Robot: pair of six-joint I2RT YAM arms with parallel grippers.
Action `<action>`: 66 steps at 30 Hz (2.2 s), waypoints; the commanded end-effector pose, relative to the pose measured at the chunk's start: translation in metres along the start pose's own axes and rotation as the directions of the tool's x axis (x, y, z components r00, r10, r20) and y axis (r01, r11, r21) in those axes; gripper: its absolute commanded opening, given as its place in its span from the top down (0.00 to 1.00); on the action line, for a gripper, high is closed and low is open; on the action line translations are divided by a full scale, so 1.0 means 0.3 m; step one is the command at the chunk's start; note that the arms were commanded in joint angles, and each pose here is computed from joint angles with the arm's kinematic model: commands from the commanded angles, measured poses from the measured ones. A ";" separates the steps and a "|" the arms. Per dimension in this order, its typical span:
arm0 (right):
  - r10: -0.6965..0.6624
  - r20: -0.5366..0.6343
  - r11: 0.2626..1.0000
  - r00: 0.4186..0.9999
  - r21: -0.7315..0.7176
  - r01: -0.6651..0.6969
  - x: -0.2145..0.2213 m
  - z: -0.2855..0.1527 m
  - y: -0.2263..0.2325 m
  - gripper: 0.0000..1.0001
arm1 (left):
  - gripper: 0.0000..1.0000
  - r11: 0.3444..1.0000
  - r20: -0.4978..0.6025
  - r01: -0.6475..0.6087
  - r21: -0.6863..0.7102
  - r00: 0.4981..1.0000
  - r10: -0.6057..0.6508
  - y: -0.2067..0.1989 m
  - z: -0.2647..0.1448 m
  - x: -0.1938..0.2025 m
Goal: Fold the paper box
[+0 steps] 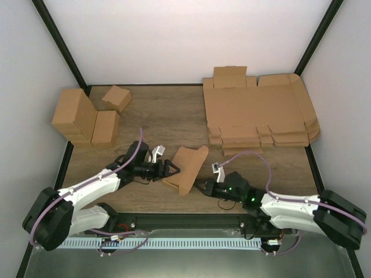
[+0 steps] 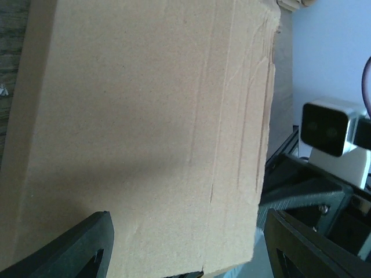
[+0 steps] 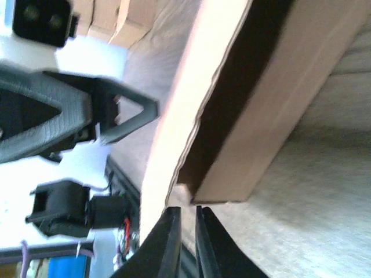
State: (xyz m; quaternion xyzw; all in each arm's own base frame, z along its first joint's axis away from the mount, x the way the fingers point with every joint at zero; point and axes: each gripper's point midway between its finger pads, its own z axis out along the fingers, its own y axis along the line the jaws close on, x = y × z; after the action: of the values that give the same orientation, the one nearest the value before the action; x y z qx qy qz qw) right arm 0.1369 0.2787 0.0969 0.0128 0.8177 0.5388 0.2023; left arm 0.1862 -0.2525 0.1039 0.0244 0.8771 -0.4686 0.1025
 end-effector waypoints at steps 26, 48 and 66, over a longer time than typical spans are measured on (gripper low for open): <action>-0.327 0.058 0.881 0.943 0.381 0.281 -0.309 -0.096 -0.084 0.15 | 0.29 0.790 -0.248 -0.274 -0.549 0.956 0.160 0.318 0.104 -0.007; -0.560 -0.159 0.776 0.814 0.245 0.581 -0.594 0.104 -0.028 0.25 | 0.17 0.843 -0.106 -0.249 -0.478 0.968 0.226 0.094 -0.001 0.109; -0.470 -0.342 0.861 0.814 0.026 0.508 -0.493 0.273 -0.133 0.51 | 0.60 0.975 0.070 0.008 -0.221 0.998 0.008 0.102 0.043 0.146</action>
State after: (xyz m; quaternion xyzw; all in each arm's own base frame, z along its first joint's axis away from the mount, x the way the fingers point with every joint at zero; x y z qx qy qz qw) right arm 0.3221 0.2983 0.0744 -0.2616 0.8585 0.3900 0.2060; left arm 0.1337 -0.2297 0.0443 0.0126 0.9434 -0.3105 0.1160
